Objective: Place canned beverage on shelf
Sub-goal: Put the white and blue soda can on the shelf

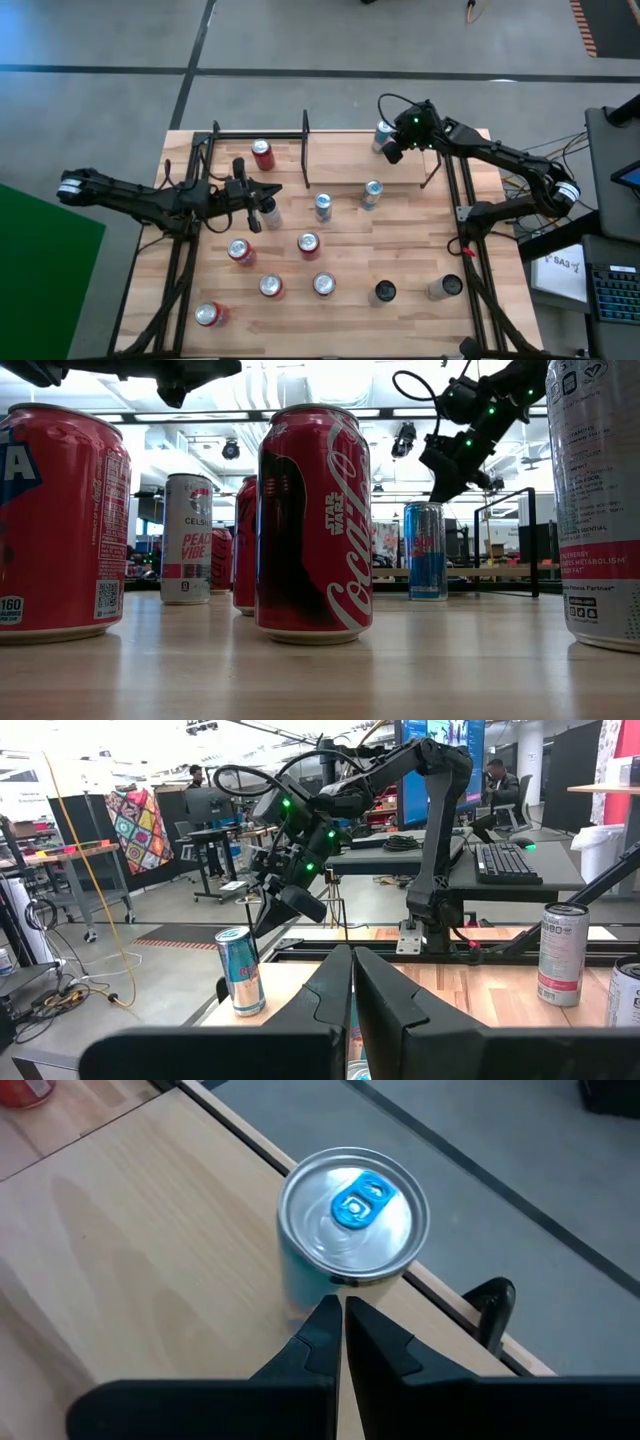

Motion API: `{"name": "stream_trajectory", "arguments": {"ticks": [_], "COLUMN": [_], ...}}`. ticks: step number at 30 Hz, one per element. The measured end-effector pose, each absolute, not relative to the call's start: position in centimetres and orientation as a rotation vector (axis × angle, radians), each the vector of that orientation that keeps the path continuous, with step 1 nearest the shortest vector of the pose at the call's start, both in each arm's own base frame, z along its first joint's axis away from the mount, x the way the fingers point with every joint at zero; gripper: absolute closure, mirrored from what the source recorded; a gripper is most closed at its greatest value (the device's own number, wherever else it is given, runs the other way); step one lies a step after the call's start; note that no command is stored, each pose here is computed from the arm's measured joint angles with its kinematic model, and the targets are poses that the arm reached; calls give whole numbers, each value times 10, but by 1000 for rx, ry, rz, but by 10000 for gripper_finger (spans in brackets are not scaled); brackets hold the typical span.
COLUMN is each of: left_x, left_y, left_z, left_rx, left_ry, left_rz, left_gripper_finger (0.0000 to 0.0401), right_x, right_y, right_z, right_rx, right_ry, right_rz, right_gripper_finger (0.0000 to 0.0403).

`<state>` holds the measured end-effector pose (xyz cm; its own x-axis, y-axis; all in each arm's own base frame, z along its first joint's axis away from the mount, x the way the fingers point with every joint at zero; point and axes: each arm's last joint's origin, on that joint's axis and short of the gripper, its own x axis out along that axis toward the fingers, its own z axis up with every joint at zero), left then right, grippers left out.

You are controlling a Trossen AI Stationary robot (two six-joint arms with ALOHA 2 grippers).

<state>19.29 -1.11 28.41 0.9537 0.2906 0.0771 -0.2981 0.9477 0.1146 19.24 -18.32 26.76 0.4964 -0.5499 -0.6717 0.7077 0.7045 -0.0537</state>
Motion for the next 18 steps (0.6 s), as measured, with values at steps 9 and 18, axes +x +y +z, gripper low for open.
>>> {"name": "stream_trajectory", "arguments": {"ticks": [9, 18], "left_x": [193, 193], "left_y": [-11, -11], "left_z": [284, 284], "left_rx": [126, 126], "left_ry": [-59, -59], "left_rz": [300, 300], "left_gripper_finger": [401, 401], "right_x": [192, 193], "right_y": [-183, -183], "right_z": [267, 267], "right_rx": [244, 252], "right_ry": [721, 713], "right_rz": [-765, -763], "right_gripper_finger": [394, 394]}}
